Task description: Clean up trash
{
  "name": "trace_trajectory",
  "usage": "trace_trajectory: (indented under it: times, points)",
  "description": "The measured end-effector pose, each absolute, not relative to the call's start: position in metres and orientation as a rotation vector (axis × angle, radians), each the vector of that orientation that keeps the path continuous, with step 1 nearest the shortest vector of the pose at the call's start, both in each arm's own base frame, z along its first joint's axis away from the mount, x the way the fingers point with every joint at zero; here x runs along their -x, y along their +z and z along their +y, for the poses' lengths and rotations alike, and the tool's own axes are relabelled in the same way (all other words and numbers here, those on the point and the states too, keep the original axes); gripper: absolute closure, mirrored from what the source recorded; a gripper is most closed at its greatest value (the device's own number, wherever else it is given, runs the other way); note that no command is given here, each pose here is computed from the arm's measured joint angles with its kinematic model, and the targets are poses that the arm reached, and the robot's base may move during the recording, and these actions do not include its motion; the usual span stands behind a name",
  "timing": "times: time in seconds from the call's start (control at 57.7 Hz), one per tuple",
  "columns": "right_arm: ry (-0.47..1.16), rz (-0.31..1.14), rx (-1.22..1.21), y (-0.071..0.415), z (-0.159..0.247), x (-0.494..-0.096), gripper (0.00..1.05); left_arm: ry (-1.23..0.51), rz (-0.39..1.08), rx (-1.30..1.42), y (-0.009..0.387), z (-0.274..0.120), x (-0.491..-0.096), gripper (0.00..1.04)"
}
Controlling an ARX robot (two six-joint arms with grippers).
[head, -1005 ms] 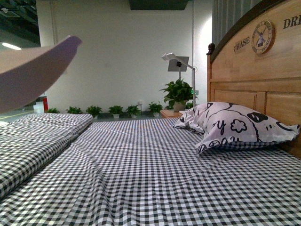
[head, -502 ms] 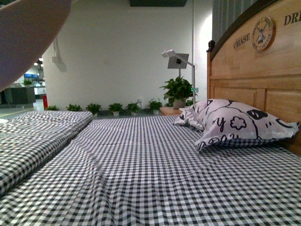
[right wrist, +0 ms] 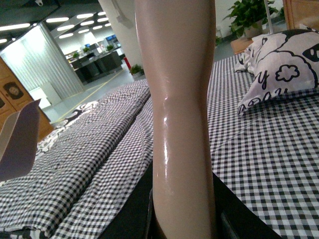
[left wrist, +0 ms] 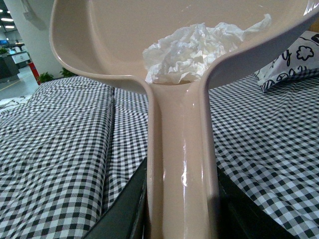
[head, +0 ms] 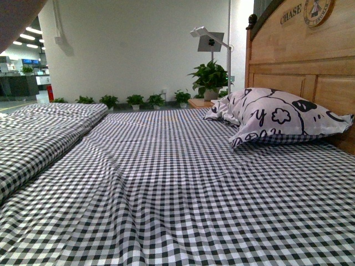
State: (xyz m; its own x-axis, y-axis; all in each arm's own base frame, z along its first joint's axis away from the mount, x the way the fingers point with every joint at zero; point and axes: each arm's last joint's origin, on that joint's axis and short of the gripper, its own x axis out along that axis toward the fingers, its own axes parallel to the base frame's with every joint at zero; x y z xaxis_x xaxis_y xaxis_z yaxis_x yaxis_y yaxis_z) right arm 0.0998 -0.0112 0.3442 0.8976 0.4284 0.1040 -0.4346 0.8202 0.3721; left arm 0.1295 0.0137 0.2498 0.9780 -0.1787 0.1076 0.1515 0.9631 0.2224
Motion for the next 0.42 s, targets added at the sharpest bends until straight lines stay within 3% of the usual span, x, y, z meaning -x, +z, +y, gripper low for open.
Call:
trace_trajectory:
  times: [0.416]
  points:
    - [0.458, -0.016, -0.4, 0.3442, -0.0113, -0.0998, 0.85, -0.168, -0.127, -0.215, 0.2498, 0.0137, -0.1295, 0.77]
